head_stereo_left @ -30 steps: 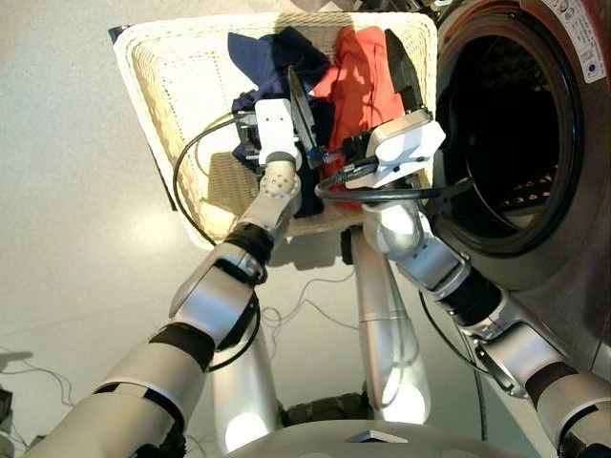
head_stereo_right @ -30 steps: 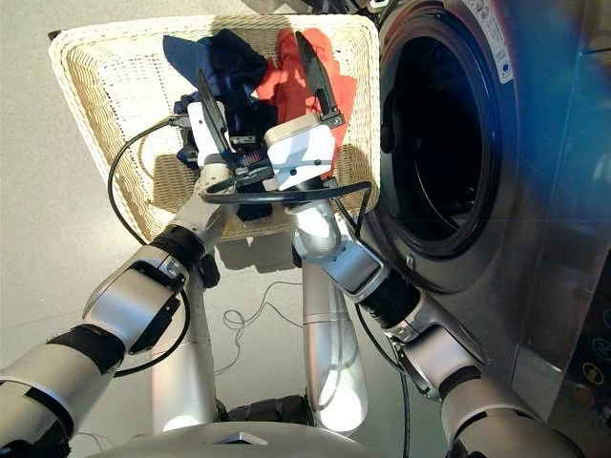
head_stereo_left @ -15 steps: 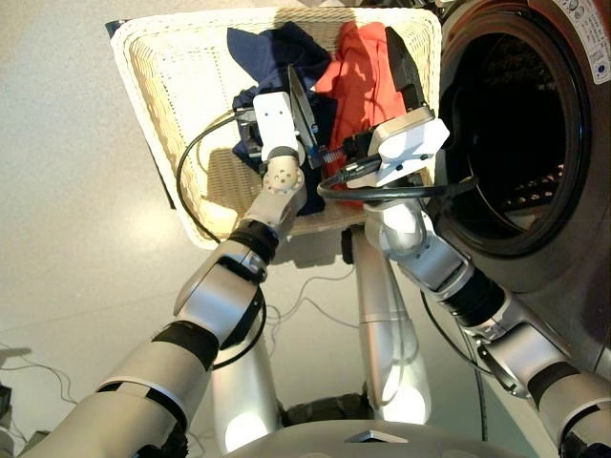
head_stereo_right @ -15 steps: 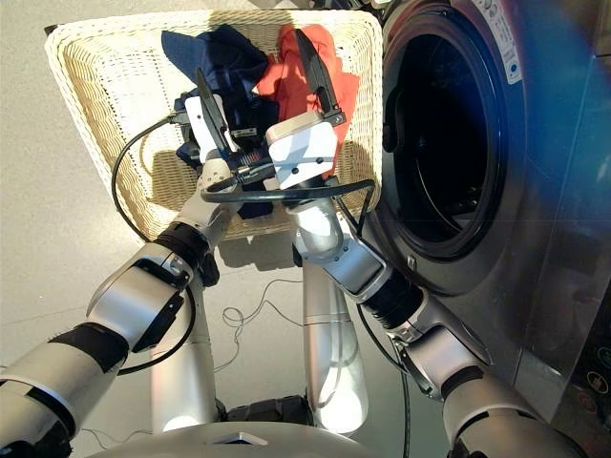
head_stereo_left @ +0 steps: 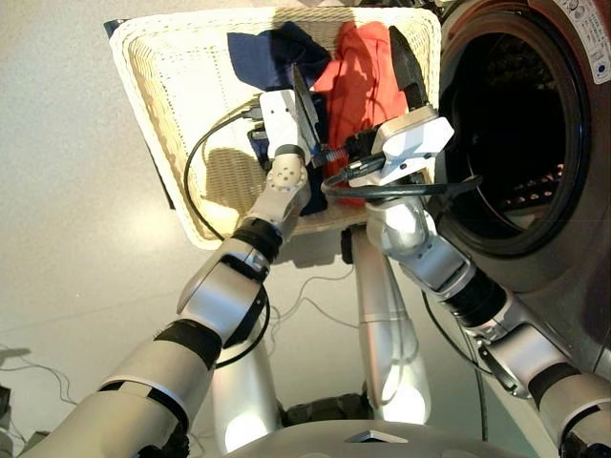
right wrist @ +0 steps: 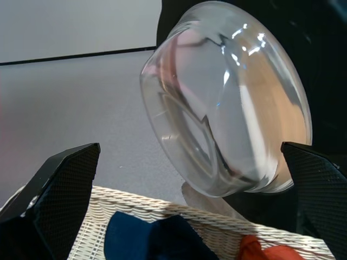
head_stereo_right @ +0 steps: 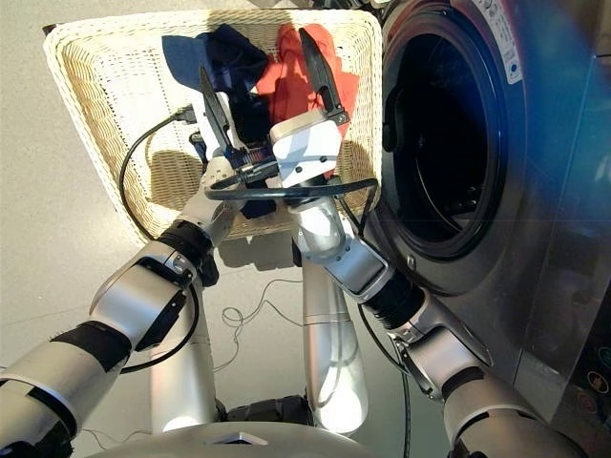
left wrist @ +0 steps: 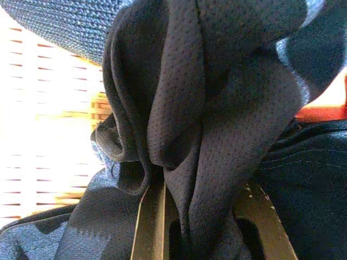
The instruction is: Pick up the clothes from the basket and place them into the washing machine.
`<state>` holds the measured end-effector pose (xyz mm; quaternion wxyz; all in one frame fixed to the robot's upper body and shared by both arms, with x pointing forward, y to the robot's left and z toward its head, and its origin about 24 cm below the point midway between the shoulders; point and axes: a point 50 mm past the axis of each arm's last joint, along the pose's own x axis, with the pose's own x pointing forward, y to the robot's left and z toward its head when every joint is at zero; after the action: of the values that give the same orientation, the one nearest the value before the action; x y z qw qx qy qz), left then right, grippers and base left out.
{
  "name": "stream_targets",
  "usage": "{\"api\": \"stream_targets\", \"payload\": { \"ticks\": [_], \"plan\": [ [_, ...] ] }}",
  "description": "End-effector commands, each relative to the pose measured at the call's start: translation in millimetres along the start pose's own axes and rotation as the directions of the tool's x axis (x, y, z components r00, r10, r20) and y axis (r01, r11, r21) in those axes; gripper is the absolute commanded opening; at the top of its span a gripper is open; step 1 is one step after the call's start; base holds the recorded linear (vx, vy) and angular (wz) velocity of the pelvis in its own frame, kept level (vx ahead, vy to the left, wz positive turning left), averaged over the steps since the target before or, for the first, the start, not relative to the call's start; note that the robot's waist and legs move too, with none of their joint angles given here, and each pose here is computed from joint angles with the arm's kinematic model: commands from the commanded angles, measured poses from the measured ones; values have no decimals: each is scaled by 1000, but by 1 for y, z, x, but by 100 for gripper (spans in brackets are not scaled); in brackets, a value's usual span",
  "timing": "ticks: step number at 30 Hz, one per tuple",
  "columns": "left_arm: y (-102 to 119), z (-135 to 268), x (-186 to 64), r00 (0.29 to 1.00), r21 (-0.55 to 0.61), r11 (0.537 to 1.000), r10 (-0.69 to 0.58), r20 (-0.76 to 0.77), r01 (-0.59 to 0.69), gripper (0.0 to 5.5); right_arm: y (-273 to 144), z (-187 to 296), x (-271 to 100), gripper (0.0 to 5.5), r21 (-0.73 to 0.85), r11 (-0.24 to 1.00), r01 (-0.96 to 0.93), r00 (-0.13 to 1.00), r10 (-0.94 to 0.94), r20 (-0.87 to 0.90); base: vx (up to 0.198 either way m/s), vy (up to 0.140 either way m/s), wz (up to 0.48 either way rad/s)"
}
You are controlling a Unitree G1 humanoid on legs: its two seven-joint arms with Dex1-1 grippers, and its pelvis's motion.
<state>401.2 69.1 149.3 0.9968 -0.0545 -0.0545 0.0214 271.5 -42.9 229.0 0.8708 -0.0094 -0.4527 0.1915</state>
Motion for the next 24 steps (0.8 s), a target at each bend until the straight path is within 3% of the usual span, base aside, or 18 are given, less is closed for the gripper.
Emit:
{"api": "stream_targets", "payload": {
  "ticks": [1, 9, 15, 17, 19, 24],
  "plan": [
    [2, -37, -13, 991, -23, 998, 51, -128, -54, 0, -5, 18, -2, 550, 28, 999, 47, 995, -49, 89, 52, 29, -64],
    [5, -30, -36, 996, 23, 999, -50, 69, 49, 0, -36, 4, -23, 550, -90, 989, 116, 993, -117, -5, 0, 0, 0],
    [20, -4, -59, 953, 16, 991, -131, 274, 132, 0, -53, -13, -42, 550, -130, 985, 113, 984, -129, -122, 0, 0, 0],
    [28, 15, -74, 901, 42, 979, -199, 385, 199, 0, -61, -19, -55, 550, -135, 988, 76, 976, -102, -191, 0, 0, 0],
    [30, 20, -78, 883, 55, 973, -226, 411, 223, 0, -63, -21, -59, 550, -121, 990, 66, 973, -91, -213, 0, 0, 0],
    [34, 54, -100, 762, 65, 928, -339, 553, 366, 0, -61, -28, -65, 550, -8, 997, -78, 949, 71, -306, 0, 0, 0]
  ]
}}
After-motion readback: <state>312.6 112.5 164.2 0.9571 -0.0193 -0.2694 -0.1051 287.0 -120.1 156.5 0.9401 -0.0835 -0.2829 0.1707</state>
